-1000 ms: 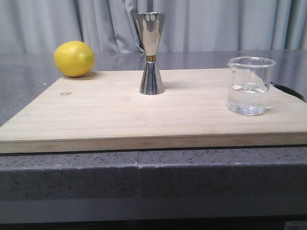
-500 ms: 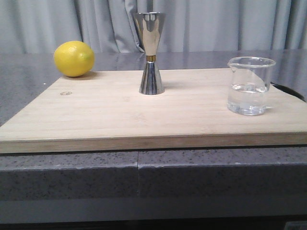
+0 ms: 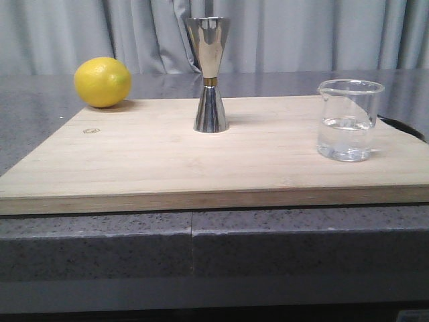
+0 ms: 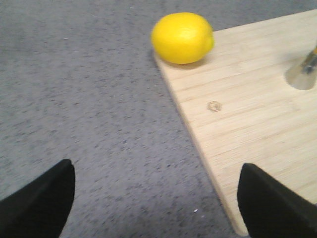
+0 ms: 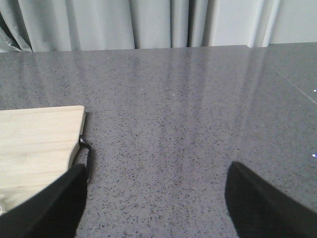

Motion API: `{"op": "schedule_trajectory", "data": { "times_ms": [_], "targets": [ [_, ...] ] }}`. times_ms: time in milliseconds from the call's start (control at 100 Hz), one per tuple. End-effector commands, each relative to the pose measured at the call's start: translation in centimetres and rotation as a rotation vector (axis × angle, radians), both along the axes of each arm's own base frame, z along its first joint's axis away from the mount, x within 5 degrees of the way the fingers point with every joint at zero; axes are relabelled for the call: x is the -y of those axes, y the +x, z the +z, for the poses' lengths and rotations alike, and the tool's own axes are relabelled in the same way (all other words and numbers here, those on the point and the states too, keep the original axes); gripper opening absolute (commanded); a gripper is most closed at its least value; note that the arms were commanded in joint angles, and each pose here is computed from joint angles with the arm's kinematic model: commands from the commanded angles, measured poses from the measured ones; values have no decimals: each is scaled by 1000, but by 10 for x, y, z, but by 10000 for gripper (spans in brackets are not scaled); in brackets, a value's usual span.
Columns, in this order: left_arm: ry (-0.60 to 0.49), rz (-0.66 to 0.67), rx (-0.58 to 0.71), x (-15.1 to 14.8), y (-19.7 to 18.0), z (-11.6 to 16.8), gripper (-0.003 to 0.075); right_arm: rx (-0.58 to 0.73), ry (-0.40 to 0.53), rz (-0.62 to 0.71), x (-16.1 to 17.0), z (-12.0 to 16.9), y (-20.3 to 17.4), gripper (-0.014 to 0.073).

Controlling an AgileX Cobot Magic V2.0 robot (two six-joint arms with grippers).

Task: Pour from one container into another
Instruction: 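Reach the left gripper to the steel jigger and close around it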

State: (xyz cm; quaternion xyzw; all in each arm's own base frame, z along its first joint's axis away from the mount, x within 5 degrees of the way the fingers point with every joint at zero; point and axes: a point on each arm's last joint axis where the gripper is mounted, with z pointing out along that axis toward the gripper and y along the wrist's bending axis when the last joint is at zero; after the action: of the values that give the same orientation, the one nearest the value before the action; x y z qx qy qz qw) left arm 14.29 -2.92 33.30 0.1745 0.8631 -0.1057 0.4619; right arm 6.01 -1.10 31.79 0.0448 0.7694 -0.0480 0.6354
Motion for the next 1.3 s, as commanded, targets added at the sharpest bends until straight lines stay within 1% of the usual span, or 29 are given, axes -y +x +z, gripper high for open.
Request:
{"op": "schedule_trajectory", "data": {
  "times_ms": [0,30,40,50,60,70,110,120,130,140,180,200,210,250,310,470,540,630,740,910,1010,1170,1290],
  "targets": [
    [-96,-73,91,9,20,13,616,82,-26,9,-1,16,2,524],
    [-108,-101,90,12,27,10,616,82,-26,9,-1,16,2,524],
    [-96,-117,99,12,28,10,616,82,-26,9,-1,16,2,524],
    [-113,-122,97,13,31,9,616,82,-26,9,-1,16,2,524],
    [-102,-137,106,14,32,9,616,82,-26,9,-1,16,2,524],
    [-130,-134,104,15,34,9,616,82,-26,9,-1,16,2,524],
    [-112,-179,128,17,41,6,616,82,-26,9,-1,16,2,524],
    [-126,-183,128,17,43,6,616,82,-26,9,-1,16,2,524],
    [-115,-196,139,18,44,5,616,82,-26,9,-1,16,2,524],
    [-139,-191,137,18,45,6,616,82,-26,9,-1,16,2,524],
    [-122,-225,161,20,52,3,616,82,-26,9,-1,16,2,524],
    [-127,-238,168,21,55,2,616,82,-26,9,-1,16,2,524],
    [-147,-234,166,21,56,3,616,82,-26,9,-1,16,2,524],
    [-134,-269,182,23,61,-1,616,82,-26,9,-1,16,2,524],
    [-157,-309,183,26,69,-5,616,82,-26,9,-1,16,2,524],
    [-251,-439,211,36,85,-15,616,82,-26,9,-1,16,2,524],
    [-256,-512,233,39,90,-21,616,80,-26,8,-1,16,2,524],
    [-272,-560,241,41,96,-29,616,80,-26,8,-1,16,2,524],
    [-288,-603,275,44,103,-35,616,80,-26,8,-1,16,2,524],
    [-383,-672,342,48,111,-40,616,80,-26,8,-1,16,2,524],
    [-417,-700,361,49,116,-46,616,80,-26,8,-1,16,2,524],
    [-450,-728,406,50,123,-54,616,80,-26,8,-1,16,2,524],
    [-437,-744,426,56,127,-61,616,80,-26,8,-1,16,2,524]
  ]
}}
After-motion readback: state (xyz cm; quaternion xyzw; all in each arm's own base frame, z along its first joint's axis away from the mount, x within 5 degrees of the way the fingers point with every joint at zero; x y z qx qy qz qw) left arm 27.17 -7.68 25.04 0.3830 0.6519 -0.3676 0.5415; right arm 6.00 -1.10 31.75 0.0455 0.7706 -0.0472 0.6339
